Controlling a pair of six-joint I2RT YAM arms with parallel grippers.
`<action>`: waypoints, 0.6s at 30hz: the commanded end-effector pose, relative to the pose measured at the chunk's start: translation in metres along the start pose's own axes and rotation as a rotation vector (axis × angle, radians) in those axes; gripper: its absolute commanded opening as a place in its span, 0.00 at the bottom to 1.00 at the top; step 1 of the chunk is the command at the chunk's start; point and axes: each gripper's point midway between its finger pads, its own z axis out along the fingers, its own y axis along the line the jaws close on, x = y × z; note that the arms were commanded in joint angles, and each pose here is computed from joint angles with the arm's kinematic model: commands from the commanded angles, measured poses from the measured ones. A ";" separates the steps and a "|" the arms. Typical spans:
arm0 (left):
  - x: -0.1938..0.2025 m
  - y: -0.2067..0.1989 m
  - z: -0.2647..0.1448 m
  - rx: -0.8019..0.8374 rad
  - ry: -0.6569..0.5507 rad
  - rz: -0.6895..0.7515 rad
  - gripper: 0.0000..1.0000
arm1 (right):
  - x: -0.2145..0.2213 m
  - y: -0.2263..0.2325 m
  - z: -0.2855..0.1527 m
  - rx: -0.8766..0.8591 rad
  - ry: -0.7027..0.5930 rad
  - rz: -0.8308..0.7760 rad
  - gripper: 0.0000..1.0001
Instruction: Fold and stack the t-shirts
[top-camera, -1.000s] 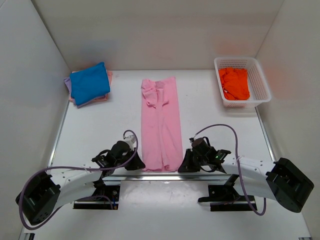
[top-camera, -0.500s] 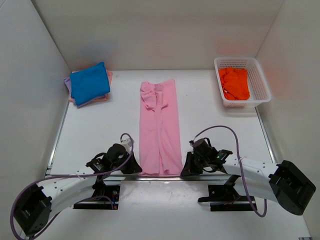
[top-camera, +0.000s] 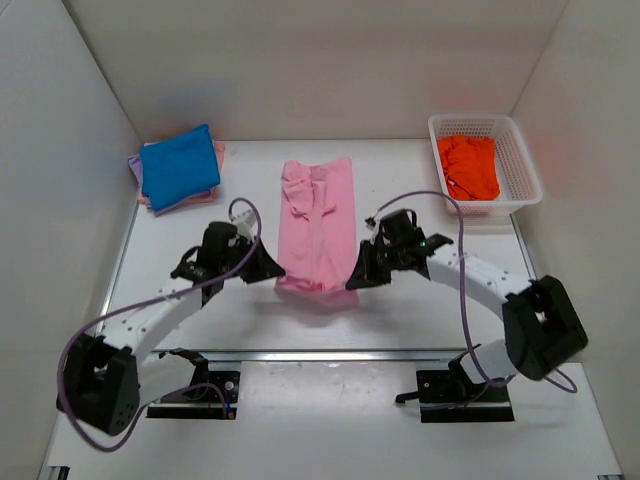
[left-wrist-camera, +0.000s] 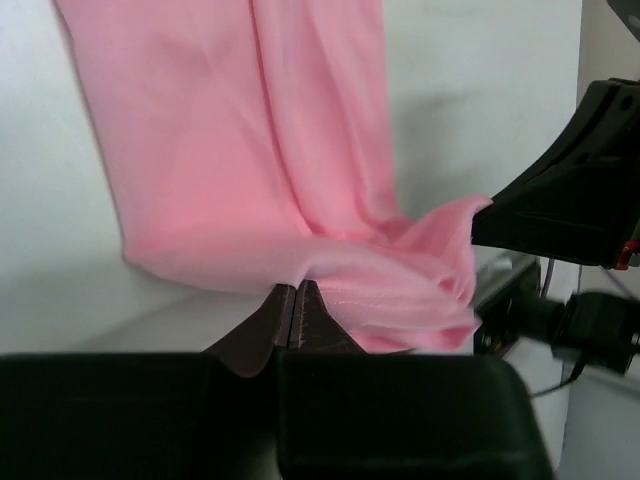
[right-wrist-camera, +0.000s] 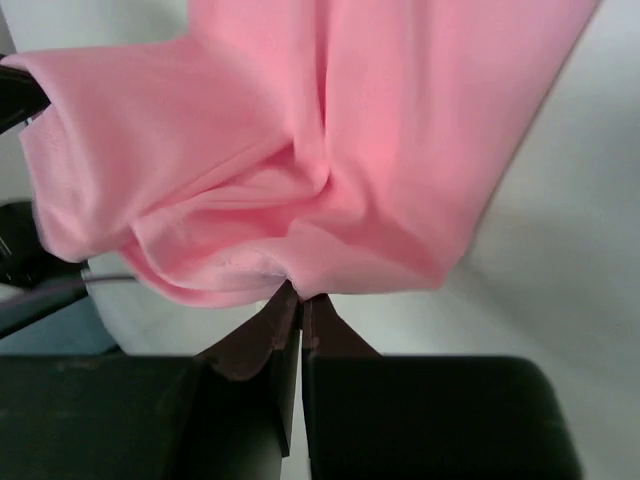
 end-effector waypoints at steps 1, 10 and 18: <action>-0.061 -0.005 0.012 0.027 -0.069 0.043 0.02 | -0.057 0.003 -0.009 -0.019 -0.050 -0.104 0.00; -0.149 0.060 0.091 -0.076 -0.110 -0.053 0.35 | -0.204 -0.031 0.003 0.055 -0.207 -0.126 0.23; -0.159 0.072 0.069 -0.078 -0.240 -0.061 0.56 | -0.193 -0.049 -0.007 0.111 -0.268 -0.109 0.40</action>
